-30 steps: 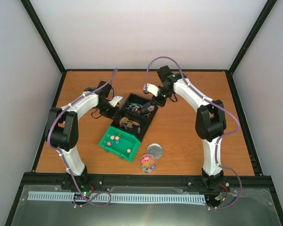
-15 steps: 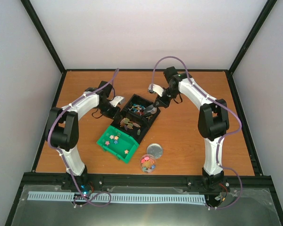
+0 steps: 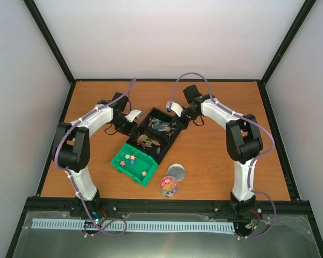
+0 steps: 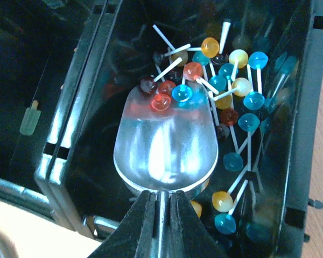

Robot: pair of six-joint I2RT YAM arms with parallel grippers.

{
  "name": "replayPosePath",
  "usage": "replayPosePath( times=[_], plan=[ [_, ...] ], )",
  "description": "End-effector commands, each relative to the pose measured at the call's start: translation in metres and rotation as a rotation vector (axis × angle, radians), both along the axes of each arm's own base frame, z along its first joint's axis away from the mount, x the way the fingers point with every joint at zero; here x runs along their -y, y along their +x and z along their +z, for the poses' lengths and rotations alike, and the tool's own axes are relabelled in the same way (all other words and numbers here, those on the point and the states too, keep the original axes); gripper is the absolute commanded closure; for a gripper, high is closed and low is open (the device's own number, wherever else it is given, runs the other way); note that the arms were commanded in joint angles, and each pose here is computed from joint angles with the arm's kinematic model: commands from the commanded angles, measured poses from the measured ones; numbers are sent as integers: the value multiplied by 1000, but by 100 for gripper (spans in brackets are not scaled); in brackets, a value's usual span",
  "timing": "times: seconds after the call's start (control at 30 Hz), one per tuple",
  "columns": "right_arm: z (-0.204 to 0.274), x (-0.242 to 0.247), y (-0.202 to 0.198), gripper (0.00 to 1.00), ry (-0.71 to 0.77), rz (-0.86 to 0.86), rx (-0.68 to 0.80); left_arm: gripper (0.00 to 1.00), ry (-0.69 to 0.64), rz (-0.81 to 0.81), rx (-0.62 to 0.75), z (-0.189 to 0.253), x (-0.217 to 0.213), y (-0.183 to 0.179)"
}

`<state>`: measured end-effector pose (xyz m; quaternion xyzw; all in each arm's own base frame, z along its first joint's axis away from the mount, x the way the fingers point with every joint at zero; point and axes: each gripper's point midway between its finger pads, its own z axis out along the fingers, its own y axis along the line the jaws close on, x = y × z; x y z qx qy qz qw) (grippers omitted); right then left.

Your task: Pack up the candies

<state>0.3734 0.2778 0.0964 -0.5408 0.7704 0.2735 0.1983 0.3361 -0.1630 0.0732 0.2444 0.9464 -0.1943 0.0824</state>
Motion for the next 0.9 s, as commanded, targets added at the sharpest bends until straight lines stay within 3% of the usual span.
replayPosePath(
  times=[0.0,0.37,0.63,0.87],
  plan=[
    [-19,-4,4,97,-12,-76,3,99,-10,-59,22,-8,9,6],
    [-15,-37,22,97,191,-195,87,99,-61,-60,-34,-14,17,-2],
    [24,-43,7,97,470,-166,210,99,-81,-29,-82,-18,10,-3],
    [40,-40,-3,97,620,-182,270,99,-94,24,-95,-17,-2,2]
  ],
)
